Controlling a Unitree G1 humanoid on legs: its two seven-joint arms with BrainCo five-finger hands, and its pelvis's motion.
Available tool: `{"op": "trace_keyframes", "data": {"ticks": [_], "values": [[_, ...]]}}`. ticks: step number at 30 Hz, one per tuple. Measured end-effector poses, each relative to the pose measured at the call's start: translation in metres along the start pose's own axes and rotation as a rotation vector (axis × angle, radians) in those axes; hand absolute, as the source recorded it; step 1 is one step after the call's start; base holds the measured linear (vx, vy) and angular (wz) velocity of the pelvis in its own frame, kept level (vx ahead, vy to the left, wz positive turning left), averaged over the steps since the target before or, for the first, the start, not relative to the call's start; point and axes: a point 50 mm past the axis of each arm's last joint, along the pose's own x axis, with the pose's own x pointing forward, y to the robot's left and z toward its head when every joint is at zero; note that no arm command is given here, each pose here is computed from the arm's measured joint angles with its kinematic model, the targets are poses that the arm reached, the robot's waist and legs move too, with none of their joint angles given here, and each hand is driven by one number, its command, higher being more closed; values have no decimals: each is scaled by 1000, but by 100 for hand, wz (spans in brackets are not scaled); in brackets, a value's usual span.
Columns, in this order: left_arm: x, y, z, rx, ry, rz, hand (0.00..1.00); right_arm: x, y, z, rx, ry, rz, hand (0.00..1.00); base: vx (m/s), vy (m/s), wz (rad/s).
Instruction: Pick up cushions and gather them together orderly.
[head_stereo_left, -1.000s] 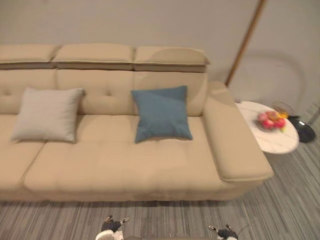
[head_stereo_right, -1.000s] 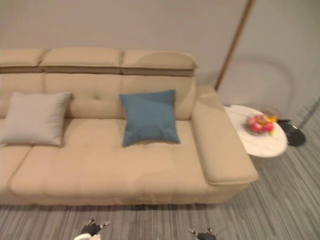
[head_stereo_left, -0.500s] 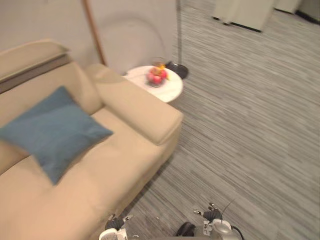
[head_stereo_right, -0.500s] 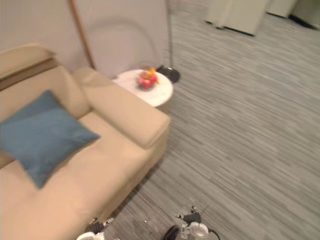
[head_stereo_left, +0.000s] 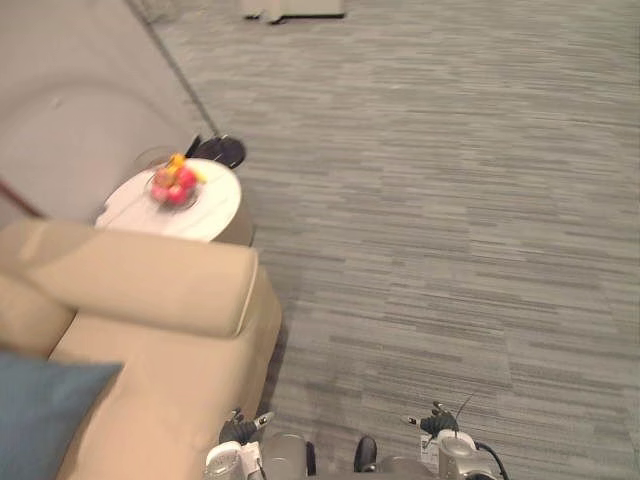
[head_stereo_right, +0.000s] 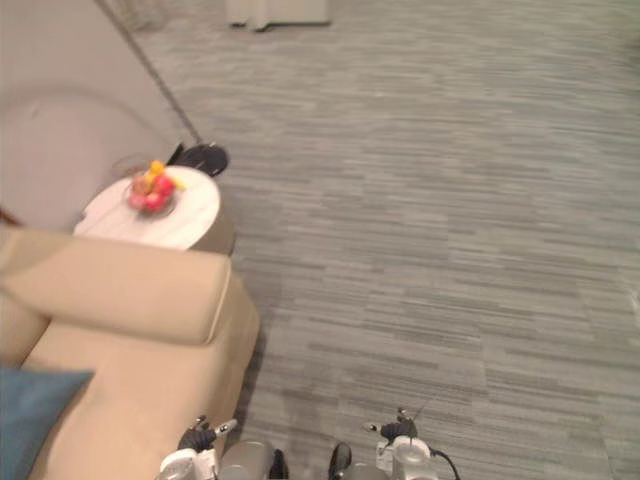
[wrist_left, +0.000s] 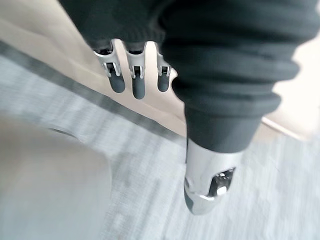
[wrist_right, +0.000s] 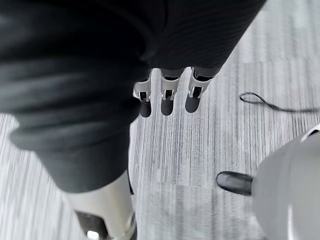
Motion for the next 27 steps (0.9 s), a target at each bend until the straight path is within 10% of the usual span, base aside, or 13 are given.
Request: {"op": "trace_keyframes", "data": {"ticks": [27], "values": [[6,17,16,97,-18,22,0,-6,12,-16,149,61,-7,0,344,-22,-83]]}}
